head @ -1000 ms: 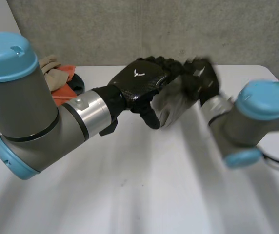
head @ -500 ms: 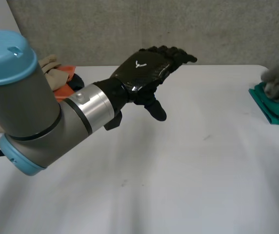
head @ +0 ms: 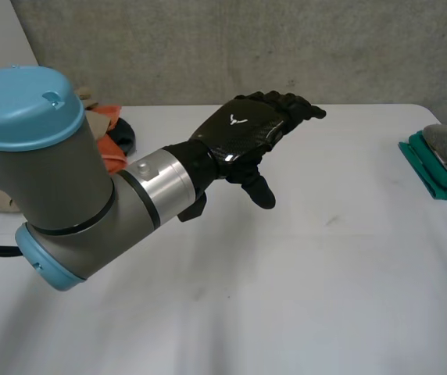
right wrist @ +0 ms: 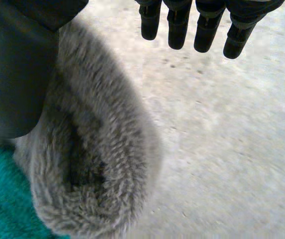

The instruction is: Fold the laundry.

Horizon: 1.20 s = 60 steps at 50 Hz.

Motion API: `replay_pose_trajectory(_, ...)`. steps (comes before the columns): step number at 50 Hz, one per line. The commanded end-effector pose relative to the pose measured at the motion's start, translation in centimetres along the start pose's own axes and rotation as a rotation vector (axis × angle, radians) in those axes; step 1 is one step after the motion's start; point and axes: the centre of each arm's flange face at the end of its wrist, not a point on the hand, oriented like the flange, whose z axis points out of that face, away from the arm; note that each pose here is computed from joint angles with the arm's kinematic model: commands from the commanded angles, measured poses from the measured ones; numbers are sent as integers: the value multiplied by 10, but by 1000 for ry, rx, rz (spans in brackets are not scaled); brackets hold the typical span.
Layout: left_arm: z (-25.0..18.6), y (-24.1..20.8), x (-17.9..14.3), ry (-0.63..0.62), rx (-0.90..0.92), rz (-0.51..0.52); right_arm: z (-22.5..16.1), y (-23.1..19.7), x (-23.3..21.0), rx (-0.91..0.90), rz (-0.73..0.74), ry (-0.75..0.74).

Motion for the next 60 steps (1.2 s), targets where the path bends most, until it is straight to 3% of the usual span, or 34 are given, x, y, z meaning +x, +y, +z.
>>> replay_pose_trajectory(1, -1, 2, 7, 15, -10, -14, -39, -59, 45, -142, 98, 107)
replay_pose_trajectory(4, -3, -2, 11, 22, -3, -17, -47, -62, 67, -214, 97, 198)
replay_pose_trajectory(8, -5, -18, 11, 20, 44, 7, -57, -91, 113, -272, -65, 448)
replay_pose_trajectory(9, -5, -24, 11, 18, 62, 13, -57, -112, 129, -241, -161, 551)
replay_pose_trajectory(12, -7, -57, 3, -28, 163, 37, -49, -145, 137, -129, -254, 654)
replay_pose_trajectory(16, -10, -104, -16, -160, 321, 36, -18, -200, 78, 163, -240, 570)
replay_pose_trajectory(17, -11, -111, -23, -197, 344, 35, -16, -233, 49, 290, -223, 512)
replay_pose_trajectory(21, -29, -137, -88, -451, 422, 75, -32, -285, -20, 473, -191, 330)
replay_pose_trajectory(22, -44, -140, -120, -554, 416, 94, -35, -286, -42, 490, -189, 262)
replay_pose_trajectory(23, -49, -140, -130, -584, 410, 101, -40, -286, -72, 513, -186, 162)
replay_pose_trajectory(24, -66, -137, -161, -678, 377, 122, -44, -285, -87, 523, -186, 114)
replay_pose_trajectory(28, -85, -113, -207, -815, 257, 180, -72, -268, -180, 502, -147, -164)
replay_pose_trajectory(31, -89, -51, -256, -907, 44, 265, -98, -234, -232, 391, -152, -302)
replay_pose_trajectory(36, -106, 31, -313, -975, -202, 346, -123, -180, -264, 234, -226, -403)
replay_pose_trajectory(44, -114, 130, -378, -1045, -274, 537, -151, -126, -283, 89, -320, -482)
replay_pose_trajectory(47, -118, 151, -395, -1066, -254, 580, -159, -117, -285, 57, -315, -500)
replay_pose_trajectory(53, -109, 156, -392, -1063, -210, 601, -166, -109, -286, 29, -313, -515)
replay_pose_trajectory(60, -70, 42, -331, -1028, 67, 689, -160, -108, -276, 23, -315, -482)
